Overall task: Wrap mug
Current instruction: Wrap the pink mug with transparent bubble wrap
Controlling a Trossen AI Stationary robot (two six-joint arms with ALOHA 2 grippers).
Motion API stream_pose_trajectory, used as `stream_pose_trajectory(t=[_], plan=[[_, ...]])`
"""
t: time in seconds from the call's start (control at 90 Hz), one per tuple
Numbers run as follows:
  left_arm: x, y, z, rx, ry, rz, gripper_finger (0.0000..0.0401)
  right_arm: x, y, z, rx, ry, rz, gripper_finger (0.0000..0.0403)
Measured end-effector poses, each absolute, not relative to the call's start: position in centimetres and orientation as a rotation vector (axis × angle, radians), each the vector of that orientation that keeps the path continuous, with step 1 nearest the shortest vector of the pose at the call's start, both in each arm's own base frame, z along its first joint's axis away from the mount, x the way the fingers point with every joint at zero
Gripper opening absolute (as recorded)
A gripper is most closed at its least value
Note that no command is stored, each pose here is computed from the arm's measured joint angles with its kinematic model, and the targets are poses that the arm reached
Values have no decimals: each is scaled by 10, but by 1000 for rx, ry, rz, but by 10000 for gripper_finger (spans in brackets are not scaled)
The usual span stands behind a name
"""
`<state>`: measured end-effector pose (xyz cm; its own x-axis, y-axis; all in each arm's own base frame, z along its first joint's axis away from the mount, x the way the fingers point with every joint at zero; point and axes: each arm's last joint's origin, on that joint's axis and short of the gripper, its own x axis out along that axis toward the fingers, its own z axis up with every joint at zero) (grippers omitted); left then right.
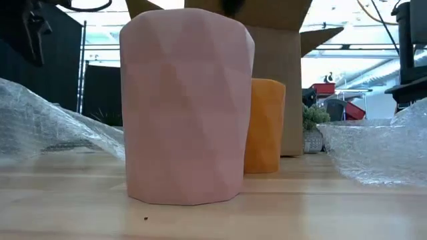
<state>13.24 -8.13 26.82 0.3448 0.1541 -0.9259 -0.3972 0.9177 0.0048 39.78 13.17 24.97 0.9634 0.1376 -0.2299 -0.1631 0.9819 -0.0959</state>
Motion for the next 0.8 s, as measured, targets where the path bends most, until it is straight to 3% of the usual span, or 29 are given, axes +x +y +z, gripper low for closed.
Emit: stream_pose_trajectory(t=[0.422,0.678,0.8], plan=[[134,-80,269,-137,1126,351,136,514,170,217,-99,337,151,0],[133,-82,269,-144,1142,331,136,550,182,185,-31,307,141,0],[132,-83,268,-123,1149,306,136,562,187,171,32,193,145,0]])
